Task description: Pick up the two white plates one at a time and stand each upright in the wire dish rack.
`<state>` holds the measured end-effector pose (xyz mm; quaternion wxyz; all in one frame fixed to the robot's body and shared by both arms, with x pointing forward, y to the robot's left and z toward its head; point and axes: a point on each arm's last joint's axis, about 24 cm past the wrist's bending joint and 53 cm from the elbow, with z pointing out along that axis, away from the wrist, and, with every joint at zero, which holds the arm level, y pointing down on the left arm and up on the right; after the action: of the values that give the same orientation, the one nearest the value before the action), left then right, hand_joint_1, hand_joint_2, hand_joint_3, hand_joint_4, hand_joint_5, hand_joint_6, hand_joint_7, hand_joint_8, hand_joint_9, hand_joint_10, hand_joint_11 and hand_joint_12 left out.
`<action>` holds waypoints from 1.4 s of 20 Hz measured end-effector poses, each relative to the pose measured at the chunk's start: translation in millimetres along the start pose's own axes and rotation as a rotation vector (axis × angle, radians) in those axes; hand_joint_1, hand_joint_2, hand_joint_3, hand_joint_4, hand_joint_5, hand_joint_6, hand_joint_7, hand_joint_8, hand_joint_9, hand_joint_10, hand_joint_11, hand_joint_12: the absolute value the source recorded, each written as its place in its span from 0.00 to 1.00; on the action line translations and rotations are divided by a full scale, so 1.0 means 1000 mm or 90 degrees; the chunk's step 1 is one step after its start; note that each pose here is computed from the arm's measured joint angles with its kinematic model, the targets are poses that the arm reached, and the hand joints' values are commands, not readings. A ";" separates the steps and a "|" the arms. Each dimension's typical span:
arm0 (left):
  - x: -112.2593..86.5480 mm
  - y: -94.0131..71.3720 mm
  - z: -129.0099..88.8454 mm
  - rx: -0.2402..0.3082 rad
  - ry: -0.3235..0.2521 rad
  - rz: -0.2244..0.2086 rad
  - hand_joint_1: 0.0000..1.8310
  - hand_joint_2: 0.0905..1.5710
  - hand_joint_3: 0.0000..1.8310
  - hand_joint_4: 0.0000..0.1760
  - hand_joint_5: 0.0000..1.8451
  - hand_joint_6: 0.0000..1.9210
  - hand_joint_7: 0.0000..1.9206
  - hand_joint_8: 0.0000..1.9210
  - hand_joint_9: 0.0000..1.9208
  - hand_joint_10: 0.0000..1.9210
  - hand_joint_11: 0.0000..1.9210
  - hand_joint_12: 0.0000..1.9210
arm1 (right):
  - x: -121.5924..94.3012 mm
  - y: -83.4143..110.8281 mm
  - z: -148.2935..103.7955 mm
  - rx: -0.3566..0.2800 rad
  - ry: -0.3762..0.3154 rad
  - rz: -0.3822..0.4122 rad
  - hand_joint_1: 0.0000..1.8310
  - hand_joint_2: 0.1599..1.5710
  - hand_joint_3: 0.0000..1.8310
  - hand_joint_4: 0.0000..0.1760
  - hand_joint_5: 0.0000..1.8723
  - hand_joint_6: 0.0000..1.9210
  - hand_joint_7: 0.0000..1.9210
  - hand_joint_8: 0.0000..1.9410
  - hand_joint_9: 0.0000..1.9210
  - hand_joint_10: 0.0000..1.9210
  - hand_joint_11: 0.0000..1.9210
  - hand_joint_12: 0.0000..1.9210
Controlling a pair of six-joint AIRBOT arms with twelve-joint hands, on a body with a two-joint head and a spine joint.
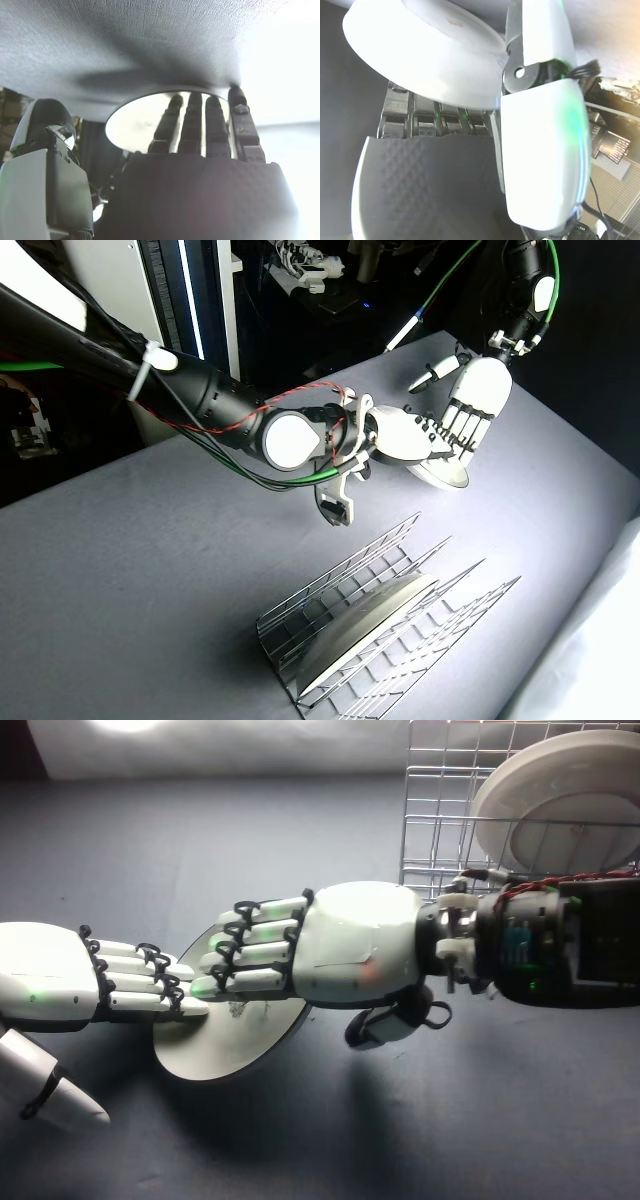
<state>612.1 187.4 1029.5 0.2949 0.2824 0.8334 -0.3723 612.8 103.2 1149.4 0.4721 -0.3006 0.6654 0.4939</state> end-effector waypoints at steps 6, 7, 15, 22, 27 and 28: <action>0.000 0.000 0.000 0.000 0.000 0.000 0.00 0.64 0.00 0.00 0.01 0.00 0.00 0.00 0.00 0.00 0.00 0.00 | 0.007 0.001 0.011 -0.006 0.003 0.003 0.74 0.58 0.00 0.00 0.15 0.01 0.12 0.01 0.12 0.01 0.00 0.49; 0.000 0.000 0.000 0.000 0.000 0.000 0.00 0.65 0.00 0.00 0.00 0.00 0.00 0.00 0.00 0.00 0.00 0.00 | 0.008 -0.001 0.013 -0.004 0.003 0.003 0.74 0.59 0.00 0.00 0.18 0.01 0.15 0.01 0.15 0.02 0.00 0.53; -0.001 -0.001 0.000 0.001 0.000 0.002 0.00 0.65 0.00 0.00 0.00 0.00 0.00 0.00 0.00 0.00 0.00 0.00 | 0.004 0.004 0.019 -0.021 -0.010 0.010 0.75 0.65 0.00 0.00 0.44 0.01 0.44 0.01 0.45 0.03 0.19 0.62; -0.001 0.000 0.000 0.002 0.001 0.002 0.00 0.65 0.00 0.00 0.01 0.00 0.00 0.00 0.00 0.00 0.00 0.00 | 0.000 0.010 0.018 -0.038 -0.021 0.001 0.76 0.63 0.00 0.00 0.56 0.42 0.58 0.37 0.54 0.52 0.48 0.59; -0.010 -0.003 0.001 0.003 0.000 0.016 0.00 0.65 0.00 0.00 0.00 0.00 0.00 0.00 0.00 0.00 0.00 0.00 | -0.002 0.012 0.017 -0.044 -0.025 -0.001 0.76 0.64 0.00 0.00 0.55 0.47 0.57 0.37 0.53 0.53 0.47 0.55; -0.016 -0.005 0.001 0.004 -0.006 0.024 0.00 0.65 0.00 0.00 0.00 0.00 0.00 0.00 0.00 0.00 0.00 0.00 | -0.002 0.012 0.017 -0.046 -0.026 -0.002 0.76 0.64 0.00 0.00 0.55 0.47 0.57 0.37 0.53 0.53 0.47 0.55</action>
<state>619.8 179.8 1042.8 0.3048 0.2975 0.8254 -0.3705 608.7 122.7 1154.9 0.4752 -0.3084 0.6372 0.5225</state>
